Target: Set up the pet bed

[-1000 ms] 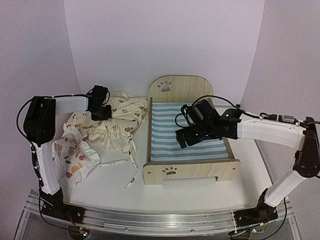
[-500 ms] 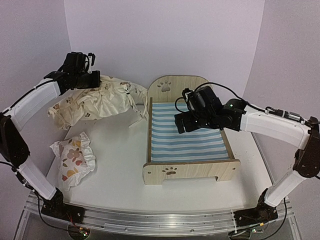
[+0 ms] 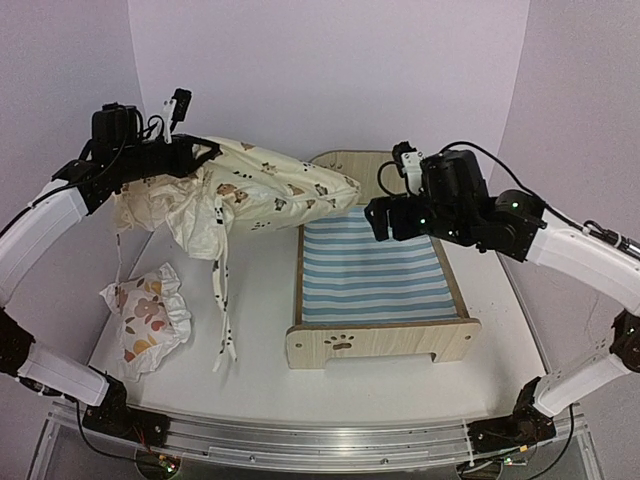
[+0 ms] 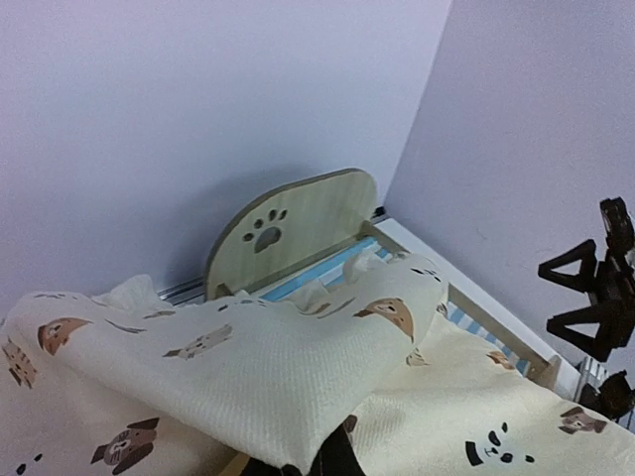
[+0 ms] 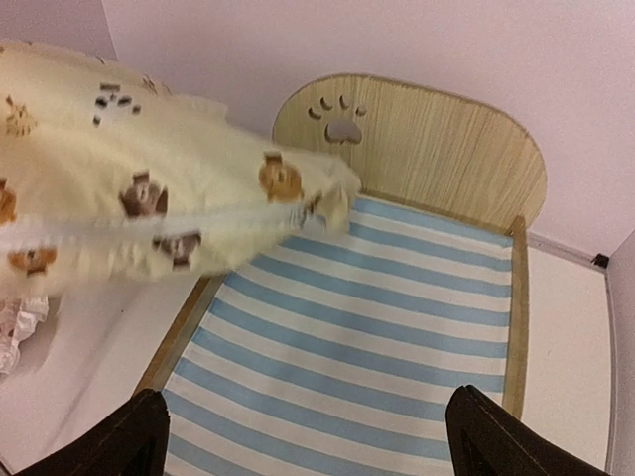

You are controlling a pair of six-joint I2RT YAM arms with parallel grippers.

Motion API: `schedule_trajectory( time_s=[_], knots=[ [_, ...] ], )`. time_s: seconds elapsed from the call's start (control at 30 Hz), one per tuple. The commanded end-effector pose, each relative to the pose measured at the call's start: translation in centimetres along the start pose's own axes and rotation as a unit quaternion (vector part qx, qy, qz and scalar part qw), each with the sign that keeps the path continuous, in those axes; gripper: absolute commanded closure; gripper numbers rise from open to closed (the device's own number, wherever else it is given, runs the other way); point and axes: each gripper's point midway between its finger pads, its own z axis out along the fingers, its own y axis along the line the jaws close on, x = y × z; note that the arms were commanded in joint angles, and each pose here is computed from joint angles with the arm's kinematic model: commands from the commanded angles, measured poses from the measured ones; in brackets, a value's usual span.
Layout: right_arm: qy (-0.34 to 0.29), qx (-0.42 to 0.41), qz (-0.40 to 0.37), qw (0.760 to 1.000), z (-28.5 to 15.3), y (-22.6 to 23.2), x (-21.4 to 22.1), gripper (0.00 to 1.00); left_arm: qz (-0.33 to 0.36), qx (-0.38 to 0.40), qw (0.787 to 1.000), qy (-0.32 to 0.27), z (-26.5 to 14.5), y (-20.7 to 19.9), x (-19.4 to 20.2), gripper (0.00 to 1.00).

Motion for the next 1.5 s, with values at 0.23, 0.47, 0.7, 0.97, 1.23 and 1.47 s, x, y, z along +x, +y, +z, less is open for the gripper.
schedule_trajectory(
  time_s=[0.23, 0.47, 0.7, 0.97, 1.23, 1.47],
  knots=[
    [0.002, -0.106, 0.185, 0.977, -0.4, -6.9, -5.1, 0.02, 0.083, 0.213, 0.972, -0.064, -0.6, -7.9, -2.3, 1.00],
    [0.143, -0.217, 0.333, 0.906, 5.5, -4.7, -0.6, 0.02, 0.035, 0.176, 0.983, -0.024, 0.9, -5.4, 5.0, 1.00],
    [0.216, -0.293, 0.387, 0.847, 9.7, -0.7, 3.0, 0.02, -0.033, 0.115, 0.992, 0.028, 1.8, -2.3, 13.6, 1.00],
    [0.262, -0.327, 0.377, 0.826, 14.0, 3.7, 4.4, 0.02, -0.054, 0.075, 0.995, 0.046, 1.7, -0.7, 16.9, 1.00],
    [0.297, -0.359, 0.361, 0.808, 15.9, 9.0, 5.6, 0.05, -0.063, 0.063, 0.995, 0.043, 1.4, -0.4, 17.4, 1.00],
    [0.288, -0.344, 0.345, 0.825, 16.3, 8.9, 6.2, 0.88, -0.150, -0.105, 0.981, 0.067, -0.7, 3.8, 16.2, 0.06]
  ],
)
